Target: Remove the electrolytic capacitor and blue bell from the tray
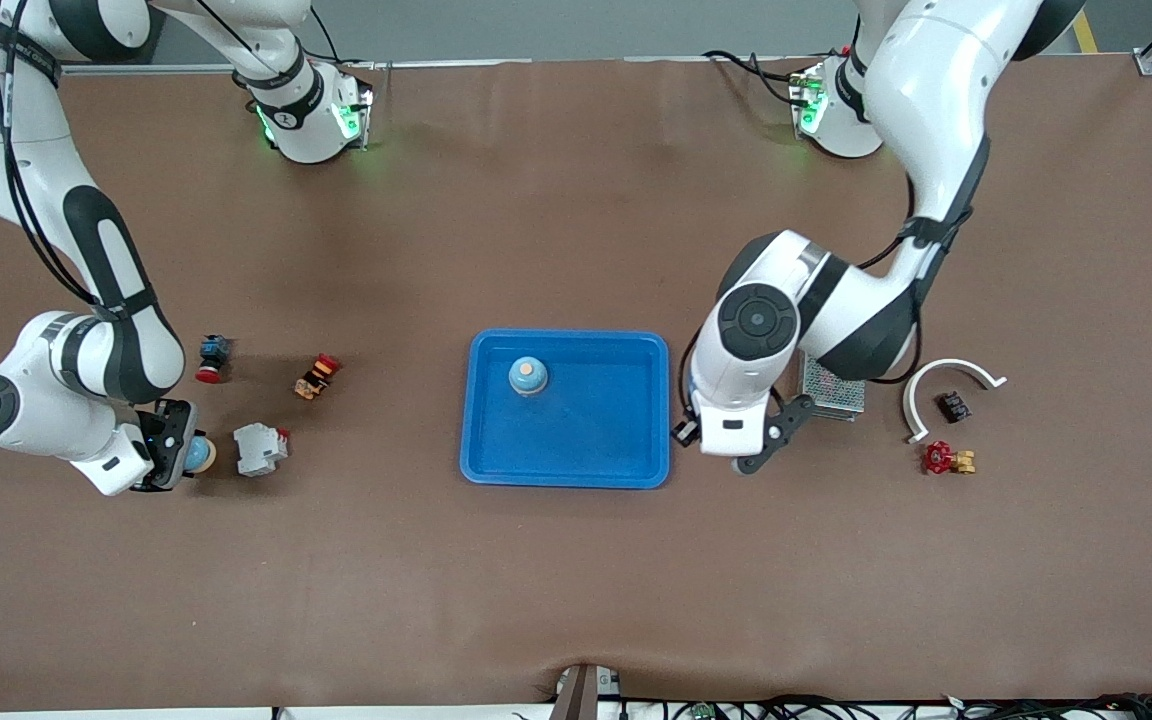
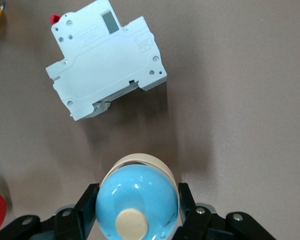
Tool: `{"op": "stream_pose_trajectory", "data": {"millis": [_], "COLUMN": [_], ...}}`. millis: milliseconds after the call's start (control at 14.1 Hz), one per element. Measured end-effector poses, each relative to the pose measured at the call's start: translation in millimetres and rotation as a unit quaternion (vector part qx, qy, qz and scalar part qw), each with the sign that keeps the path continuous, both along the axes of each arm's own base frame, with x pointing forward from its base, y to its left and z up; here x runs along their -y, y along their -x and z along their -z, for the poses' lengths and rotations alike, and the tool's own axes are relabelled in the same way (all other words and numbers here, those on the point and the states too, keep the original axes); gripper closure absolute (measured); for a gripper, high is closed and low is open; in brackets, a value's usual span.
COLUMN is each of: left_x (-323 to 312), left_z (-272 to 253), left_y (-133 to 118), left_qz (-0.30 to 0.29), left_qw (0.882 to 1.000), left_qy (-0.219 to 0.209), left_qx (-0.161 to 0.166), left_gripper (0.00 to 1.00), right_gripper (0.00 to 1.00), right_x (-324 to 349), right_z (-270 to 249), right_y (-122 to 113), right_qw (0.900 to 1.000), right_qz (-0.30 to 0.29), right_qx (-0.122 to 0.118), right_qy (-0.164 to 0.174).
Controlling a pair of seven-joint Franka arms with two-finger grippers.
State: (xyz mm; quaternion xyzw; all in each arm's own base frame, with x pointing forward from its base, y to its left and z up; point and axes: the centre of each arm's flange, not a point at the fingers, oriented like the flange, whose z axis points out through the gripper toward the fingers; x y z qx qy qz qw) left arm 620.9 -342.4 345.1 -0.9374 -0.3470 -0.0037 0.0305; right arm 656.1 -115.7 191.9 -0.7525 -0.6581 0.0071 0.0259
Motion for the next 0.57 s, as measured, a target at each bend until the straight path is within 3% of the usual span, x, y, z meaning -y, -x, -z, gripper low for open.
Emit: {"op": "stream_pose_trajectory", "data": {"millis": [354,567], "left_x": [-100.6,-153.0], "left_z": [-2.8,16.5], "left_y": [38.3,62.7], "left_qz": [0.061,0.069], "left_qw": [0.996,0.991], "left_qy": [-0.052,-0.071], "left_qx": [-0.05,-0.089], "left_gripper": [0.7,0.7], "right_gripper": [0.32,0.32], "right_x": [-0.4,1.3], "right_z": [6.5,11.1], "right_y": [3.3,6.0], "right_qw": [1.0,1.0], "right_qz": [0.001,0.01], "right_qx": [0.002,0.0], "right_qy": [0.0,-0.007]}}
